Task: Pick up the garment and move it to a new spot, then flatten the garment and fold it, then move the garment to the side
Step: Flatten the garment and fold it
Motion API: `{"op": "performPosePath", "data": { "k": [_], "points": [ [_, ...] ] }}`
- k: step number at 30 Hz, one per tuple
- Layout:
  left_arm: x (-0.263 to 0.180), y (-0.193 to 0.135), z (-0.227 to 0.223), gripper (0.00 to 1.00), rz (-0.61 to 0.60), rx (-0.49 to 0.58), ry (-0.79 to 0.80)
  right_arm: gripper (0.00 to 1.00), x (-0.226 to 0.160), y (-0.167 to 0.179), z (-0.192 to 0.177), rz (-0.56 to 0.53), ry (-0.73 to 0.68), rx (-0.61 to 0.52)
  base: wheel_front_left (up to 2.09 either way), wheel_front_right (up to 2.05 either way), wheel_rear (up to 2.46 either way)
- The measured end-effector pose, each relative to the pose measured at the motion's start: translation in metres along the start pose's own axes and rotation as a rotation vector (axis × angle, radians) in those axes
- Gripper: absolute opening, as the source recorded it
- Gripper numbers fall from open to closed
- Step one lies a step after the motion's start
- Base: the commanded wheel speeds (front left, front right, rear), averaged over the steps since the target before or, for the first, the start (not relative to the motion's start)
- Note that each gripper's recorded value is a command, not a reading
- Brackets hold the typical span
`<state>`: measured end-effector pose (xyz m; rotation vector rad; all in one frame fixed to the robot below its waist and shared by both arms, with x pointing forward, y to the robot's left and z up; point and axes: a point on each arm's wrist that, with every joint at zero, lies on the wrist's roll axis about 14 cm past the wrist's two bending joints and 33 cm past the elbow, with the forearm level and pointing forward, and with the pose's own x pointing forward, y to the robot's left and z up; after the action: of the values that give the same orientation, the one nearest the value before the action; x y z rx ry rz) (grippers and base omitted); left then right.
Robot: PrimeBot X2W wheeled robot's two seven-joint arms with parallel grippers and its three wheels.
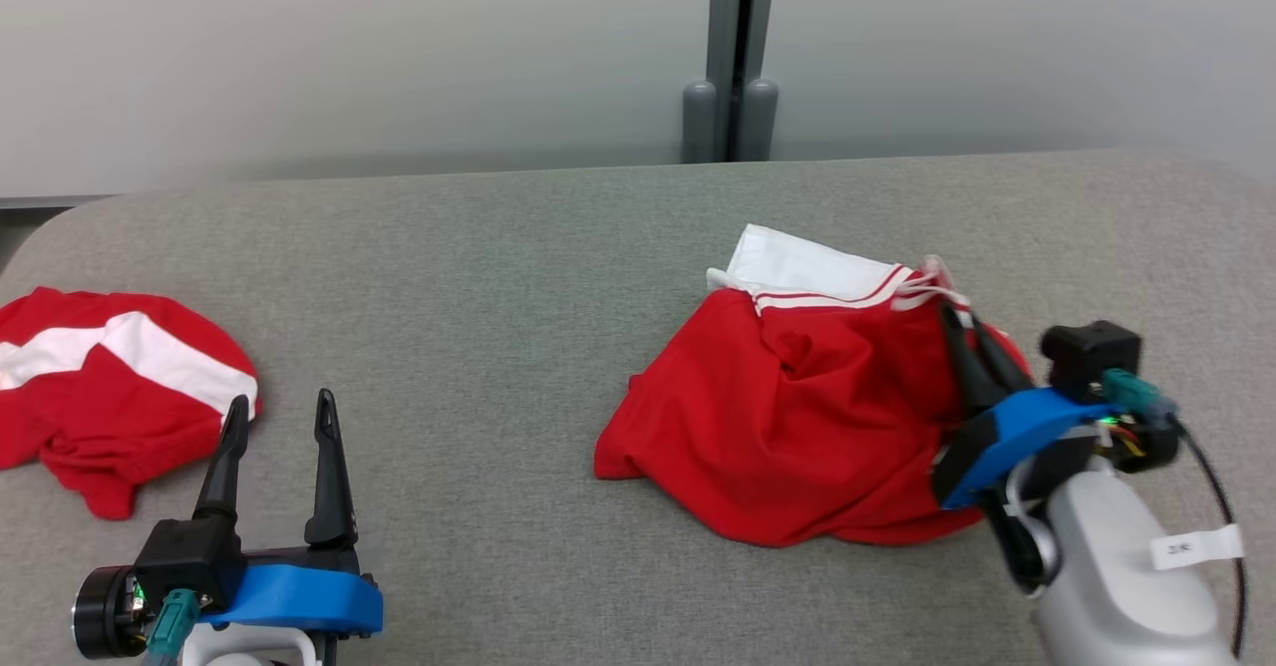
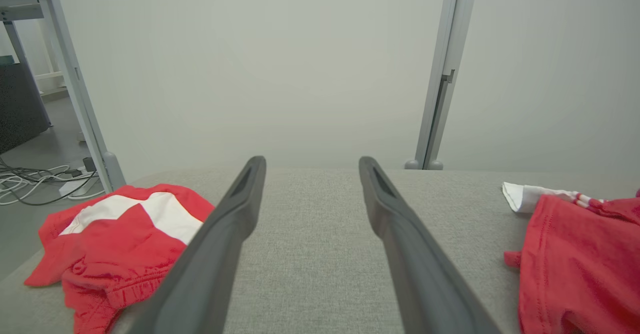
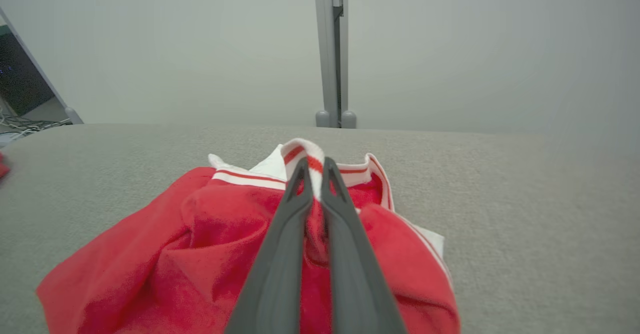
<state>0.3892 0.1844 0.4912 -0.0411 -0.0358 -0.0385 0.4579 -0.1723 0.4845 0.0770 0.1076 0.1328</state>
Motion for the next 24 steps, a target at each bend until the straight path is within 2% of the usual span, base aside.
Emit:
{"op": "performPosePath", "data": {
  "k": [7, 13, 20, 24],
  "points": [
    [-0.01, 0.018, 0.004, 1.0, 0.053, 0.005, -0.007, 0.0, 0.012, 0.103, 0.018, 0.255, -0.035, 0.059, 0.0, 0.0, 0.0],
    [-0.021, 0.036, 0.008, 1.0, 0.11, 0.01, -0.017, 0.0, 0.01, 0.184, 0.033, 0.483, -0.061, 0.048, 0.0, 0.0, 0.0],
    [-0.036, 0.057, 0.01, 1.0, 0.18, 0.013, -0.017, 0.0, -0.029, 0.286, 0.033, 0.815, -0.053, 0.082, 0.0, 0.0, 0.0],
    [-0.044, 0.066, 0.009, 1.0, 0.212, 0.012, -0.013, 0.0, -0.058, 0.325, 0.021, 0.968, -0.013, 0.088, 0.0, 0.0, 0.0]
  ]
}}
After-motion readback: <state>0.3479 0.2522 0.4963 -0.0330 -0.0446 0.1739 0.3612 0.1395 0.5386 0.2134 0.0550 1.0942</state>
